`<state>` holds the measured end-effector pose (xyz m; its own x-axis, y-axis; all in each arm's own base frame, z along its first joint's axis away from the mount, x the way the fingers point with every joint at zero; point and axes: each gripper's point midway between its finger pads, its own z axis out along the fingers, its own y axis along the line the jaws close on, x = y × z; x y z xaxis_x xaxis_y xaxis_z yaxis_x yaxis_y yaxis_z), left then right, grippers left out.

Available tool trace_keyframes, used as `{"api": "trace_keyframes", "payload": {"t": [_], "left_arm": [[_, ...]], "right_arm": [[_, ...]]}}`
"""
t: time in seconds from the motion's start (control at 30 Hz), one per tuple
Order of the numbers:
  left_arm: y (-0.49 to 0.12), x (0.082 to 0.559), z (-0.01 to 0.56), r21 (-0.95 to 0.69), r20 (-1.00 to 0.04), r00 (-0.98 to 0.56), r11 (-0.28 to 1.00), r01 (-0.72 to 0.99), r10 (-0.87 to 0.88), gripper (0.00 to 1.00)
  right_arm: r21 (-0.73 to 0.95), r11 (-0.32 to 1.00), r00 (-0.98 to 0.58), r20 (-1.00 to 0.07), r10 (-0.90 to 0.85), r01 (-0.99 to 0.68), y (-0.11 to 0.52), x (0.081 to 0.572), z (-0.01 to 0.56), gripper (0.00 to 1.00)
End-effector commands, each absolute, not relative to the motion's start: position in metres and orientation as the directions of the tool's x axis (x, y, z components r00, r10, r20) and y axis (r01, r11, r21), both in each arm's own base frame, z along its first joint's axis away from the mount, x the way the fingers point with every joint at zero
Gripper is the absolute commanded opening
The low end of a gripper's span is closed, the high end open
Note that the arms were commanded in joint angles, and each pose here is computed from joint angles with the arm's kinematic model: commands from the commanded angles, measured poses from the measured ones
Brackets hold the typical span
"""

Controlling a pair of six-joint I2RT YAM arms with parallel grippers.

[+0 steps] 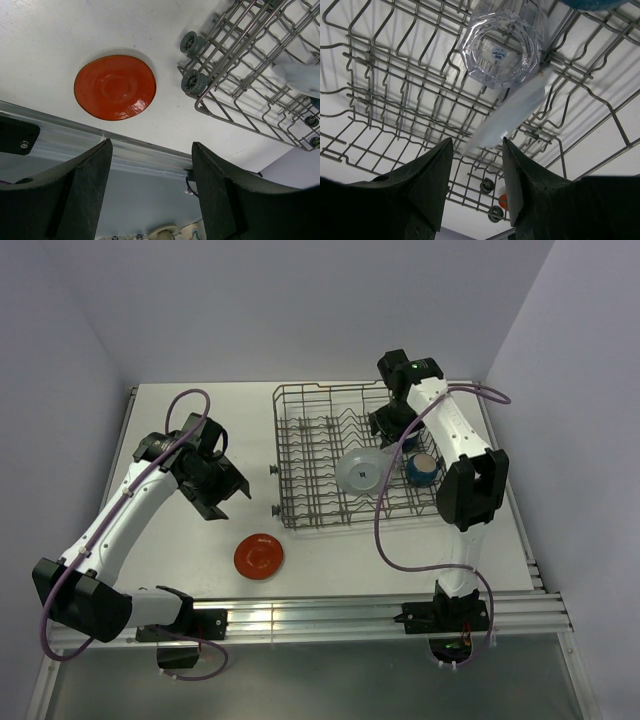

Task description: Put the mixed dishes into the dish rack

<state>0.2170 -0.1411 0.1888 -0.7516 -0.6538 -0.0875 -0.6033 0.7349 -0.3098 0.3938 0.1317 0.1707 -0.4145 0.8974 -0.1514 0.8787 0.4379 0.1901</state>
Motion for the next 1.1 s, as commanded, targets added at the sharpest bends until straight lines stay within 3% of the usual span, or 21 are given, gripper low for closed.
{"api": "trace_keyframes", "payload": {"t": [0.0, 0.53, 0.63, 0.8, 1.07], "left_arm": [[-0.142, 0.217, 0.195, -0.318, -0.092, -0.741, 0.725, -0.611, -0.665, 0.71], [-0.131, 0.204, 0.181, -0.229, -0.083, -0.713, 0.709, -0.667, -0.697, 0.70], [-0.136, 0.205, 0.184, -0.255, -0.074, -0.719, 0.711, -0.656, -0.691, 0.68], [-0.144, 0.223, 0.216, -0.359, -0.146, -0.745, 0.736, -0.573, -0.651, 0.66], [-0.190, 0.278, 0.277, -0.548, -0.320, -0.769, 0.770, -0.326, -0.553, 0.68]], "right_arm": [[0.119, 0.474, -0.447, -0.197, 0.873, 0.872, 0.116, 0.383, 0.177, 0.52], [0.290, 0.587, -0.501, -0.321, 0.803, 0.756, 0.110, 0.373, 0.242, 0.52], [0.371, 0.699, -0.601, -0.358, 0.715, 0.611, 0.128, 0.388, 0.256, 0.50], [0.228, 0.906, -0.767, -0.482, 0.424, 0.357, 0.135, 0.389, 0.259, 0.52], [0.295, 0.949, -0.807, -0.532, 0.258, 0.110, 0.154, 0.371, 0.269, 0.55]]}}
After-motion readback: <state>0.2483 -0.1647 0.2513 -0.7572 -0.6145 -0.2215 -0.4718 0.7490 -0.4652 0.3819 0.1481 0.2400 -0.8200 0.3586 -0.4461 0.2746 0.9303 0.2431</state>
